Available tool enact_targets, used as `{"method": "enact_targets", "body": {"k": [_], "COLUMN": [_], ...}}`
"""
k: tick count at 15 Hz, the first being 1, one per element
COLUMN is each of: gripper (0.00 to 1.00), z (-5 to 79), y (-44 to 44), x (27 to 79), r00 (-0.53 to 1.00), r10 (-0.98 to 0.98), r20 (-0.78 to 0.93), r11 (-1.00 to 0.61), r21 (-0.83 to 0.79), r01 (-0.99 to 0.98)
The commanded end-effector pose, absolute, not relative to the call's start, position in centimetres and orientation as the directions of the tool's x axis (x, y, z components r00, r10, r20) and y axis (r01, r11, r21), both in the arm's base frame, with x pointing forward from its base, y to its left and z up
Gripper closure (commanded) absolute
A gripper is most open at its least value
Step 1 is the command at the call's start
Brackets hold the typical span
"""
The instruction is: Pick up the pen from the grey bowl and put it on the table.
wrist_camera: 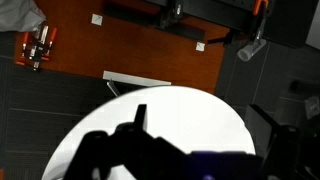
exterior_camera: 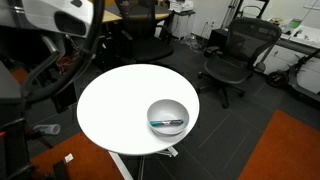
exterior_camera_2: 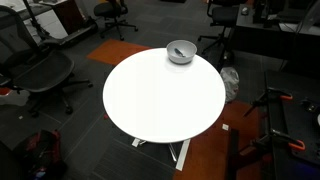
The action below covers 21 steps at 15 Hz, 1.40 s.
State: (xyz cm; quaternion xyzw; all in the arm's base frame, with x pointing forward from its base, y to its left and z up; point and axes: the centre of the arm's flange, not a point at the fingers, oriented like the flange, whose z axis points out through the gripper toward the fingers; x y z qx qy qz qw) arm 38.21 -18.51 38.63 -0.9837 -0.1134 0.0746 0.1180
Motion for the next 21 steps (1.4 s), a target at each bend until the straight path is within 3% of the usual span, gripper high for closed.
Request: {"method": "enact_targets", "body": {"k": [1, 11, 21], "gripper": [0.0, 0.0, 0.0], "z": [38.6, 38.8, 37.3], "y": [-18.5, -18.4, -18.6], "x": [38.2, 41.2, 49.1], "r00": [0.963, 0.98, 0.977], "r10": [0.241, 0.18, -0.102], "r20": [-0.12, -0.081, 0.185], "r11": [-0.946, -0.963, -0.995], "r21": [-0.249, -0.217, -0.015], "r01": [0.206, 0.158, -0.101]}}
